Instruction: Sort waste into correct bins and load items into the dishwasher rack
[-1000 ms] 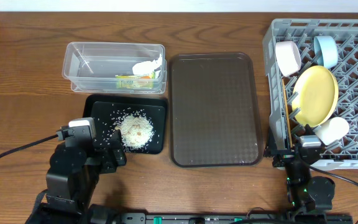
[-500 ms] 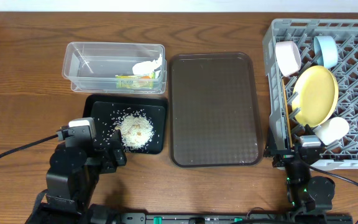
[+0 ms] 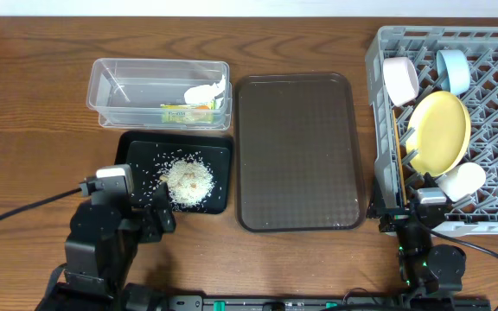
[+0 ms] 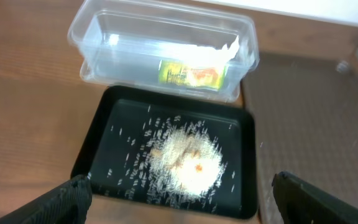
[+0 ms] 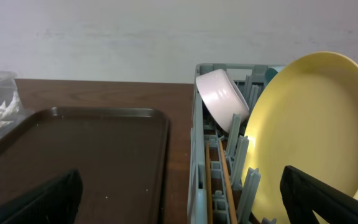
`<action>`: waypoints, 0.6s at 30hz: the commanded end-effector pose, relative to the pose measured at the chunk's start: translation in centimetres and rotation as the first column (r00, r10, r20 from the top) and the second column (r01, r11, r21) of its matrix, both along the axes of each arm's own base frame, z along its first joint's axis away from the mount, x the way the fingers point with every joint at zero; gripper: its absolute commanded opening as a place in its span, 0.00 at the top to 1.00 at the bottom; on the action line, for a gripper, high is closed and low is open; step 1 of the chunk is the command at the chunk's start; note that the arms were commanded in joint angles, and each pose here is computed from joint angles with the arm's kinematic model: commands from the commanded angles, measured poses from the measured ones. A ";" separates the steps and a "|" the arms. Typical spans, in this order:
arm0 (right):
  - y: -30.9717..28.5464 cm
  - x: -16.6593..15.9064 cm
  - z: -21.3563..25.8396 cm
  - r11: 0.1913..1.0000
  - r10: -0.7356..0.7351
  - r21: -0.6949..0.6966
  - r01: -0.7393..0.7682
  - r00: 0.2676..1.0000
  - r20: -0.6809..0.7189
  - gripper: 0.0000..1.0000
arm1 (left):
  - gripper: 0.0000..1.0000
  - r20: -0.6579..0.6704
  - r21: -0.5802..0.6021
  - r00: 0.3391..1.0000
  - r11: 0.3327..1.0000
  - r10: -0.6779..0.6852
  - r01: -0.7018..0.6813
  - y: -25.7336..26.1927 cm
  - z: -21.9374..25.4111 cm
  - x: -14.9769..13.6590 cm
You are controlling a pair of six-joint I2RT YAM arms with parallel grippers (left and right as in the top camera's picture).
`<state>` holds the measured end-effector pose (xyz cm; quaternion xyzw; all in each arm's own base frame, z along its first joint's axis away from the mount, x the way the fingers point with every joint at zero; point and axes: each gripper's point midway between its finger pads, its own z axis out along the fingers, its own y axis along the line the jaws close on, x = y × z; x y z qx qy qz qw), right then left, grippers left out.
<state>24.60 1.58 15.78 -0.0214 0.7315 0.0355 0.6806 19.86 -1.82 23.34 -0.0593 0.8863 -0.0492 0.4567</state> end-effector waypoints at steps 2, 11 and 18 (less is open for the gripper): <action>0.4 0.0 -0.1 1.000 0.017 0.010 -0.017 1.000 -0.003 0.01 | 0.05 -0.005 0.022 0.999 0.999 0.033 -0.033 1.1 -1.3 -1.1; 0.4 0.0 -0.1 1.000 0.017 0.011 -0.017 1.000 -0.004 0.01 | 0.05 0.213 -0.039 0.972 0.995 0.096 -0.089 1.8 -6.6 1.2; 0.4 0.0 -0.1 1.000 0.017 0.011 -0.017 1.000 -0.004 0.01 | 0.05 0.439 -0.087 0.889 0.991 0.126 -0.097 2.0 -7.8 3.9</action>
